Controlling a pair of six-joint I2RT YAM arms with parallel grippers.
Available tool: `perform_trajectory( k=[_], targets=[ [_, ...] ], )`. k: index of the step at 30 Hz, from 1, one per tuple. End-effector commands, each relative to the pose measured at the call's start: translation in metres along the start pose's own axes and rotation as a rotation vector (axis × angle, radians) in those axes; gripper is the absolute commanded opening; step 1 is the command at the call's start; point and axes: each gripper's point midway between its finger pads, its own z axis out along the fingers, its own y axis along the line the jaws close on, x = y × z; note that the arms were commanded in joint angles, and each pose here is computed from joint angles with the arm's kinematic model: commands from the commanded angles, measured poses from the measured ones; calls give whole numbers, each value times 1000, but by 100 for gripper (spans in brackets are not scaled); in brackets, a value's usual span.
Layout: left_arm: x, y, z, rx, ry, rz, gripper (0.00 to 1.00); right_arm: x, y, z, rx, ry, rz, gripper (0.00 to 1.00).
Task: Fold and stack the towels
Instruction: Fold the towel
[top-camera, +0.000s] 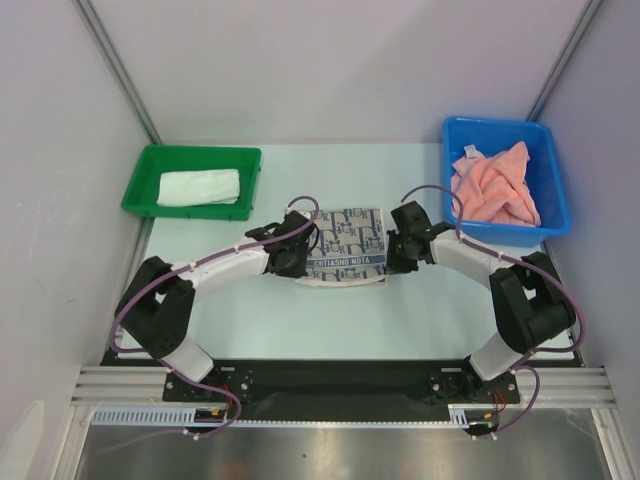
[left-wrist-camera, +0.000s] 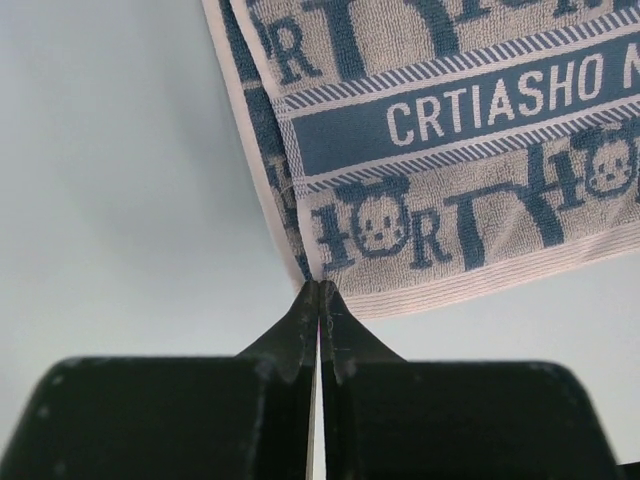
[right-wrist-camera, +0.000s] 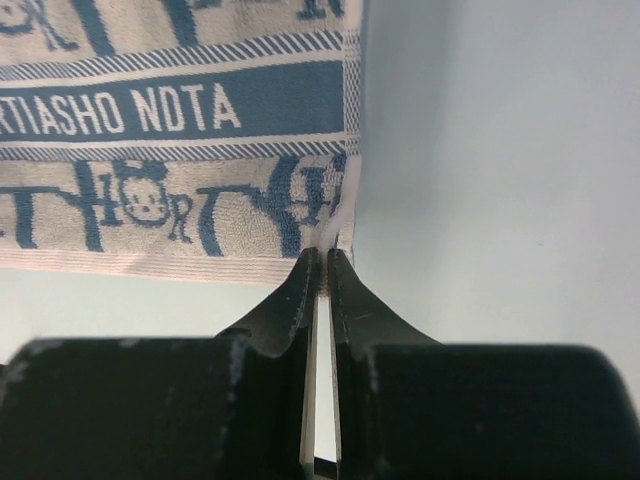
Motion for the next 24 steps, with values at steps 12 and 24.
perform_trajectory(
  k=[12, 24],
  targets=[
    [-8, -5, -14, 27, -17, 42, 0, -7, 18, -16, -82, -34, -5, 0],
    [-4, -17, -6, 78, 11, 39, 0, -4, 24, -15, -115, -37, -13, 0]
  ],
)
